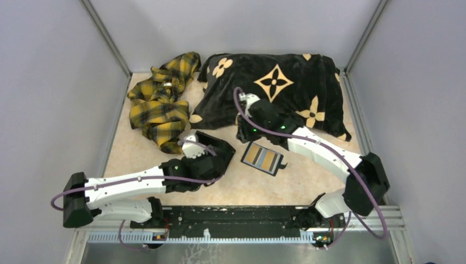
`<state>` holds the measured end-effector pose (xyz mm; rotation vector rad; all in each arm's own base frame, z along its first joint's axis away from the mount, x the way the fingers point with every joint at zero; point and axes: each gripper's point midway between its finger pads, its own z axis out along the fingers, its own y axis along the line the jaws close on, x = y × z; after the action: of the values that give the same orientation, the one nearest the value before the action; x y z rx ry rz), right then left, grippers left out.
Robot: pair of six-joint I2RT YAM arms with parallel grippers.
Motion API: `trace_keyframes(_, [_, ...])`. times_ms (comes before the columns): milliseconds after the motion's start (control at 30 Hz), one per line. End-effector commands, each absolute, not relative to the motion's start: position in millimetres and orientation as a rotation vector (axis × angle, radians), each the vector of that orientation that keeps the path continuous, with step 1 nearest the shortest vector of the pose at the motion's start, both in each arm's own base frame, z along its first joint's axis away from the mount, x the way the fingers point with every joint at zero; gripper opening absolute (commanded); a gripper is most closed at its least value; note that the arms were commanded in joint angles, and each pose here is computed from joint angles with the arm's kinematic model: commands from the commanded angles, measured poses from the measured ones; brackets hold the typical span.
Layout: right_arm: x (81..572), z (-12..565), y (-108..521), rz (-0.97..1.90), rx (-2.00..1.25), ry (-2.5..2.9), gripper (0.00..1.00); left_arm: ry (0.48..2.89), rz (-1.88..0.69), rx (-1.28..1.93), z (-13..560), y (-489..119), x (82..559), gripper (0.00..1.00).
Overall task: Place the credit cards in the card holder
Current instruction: Pick up the credit card from the storage box.
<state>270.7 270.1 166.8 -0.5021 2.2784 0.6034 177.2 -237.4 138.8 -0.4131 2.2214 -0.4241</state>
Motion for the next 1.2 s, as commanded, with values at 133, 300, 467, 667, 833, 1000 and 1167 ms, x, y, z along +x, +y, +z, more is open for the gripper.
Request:
trace_keyframes(133, [275.2,187.1,366.3,0.704,-0.785,2.154,0.45,2.136,-0.297,-0.91,110.7,-158.6,150.5,0.76])
trace_keyframes(300, [274.6,170.4,397.9,0.755,-0.854,2.167,0.46,2.074,-0.343,-1.002,103.1,-137.6,149.7,0.77])
trace_keyframes(467, [276.2,160.7,417.9,0.777,-0.902,2.168,0.47,2.024,-0.382,-1.034,100.2,-124.3,151.6,0.77])
trace_keyframes(667, [277.0,153.3,436.7,0.793,-0.938,2.172,0.47,2.0,-0.378,-1.047,95.6,-116.2,152.3,0.77])
trace_keyframes(833, [278.4,147.7,449.1,0.799,-0.962,2.176,0.47,1.995,-0.371,-1.043,92.1,-115.1,152.9,0.77])
trace_keyframes(1000, [279.3,138.1,456.4,0.805,-0.978,2.19,0.47,1.988,-0.374,-1.037,91.7,-114.9,154.1,0.77])
trace_keyframes(1167, [281.8,124.7,462.1,0.799,-0.996,2.213,0.47,1.993,-0.373,-1.03,88.0,-115.3,153.8,0.77])
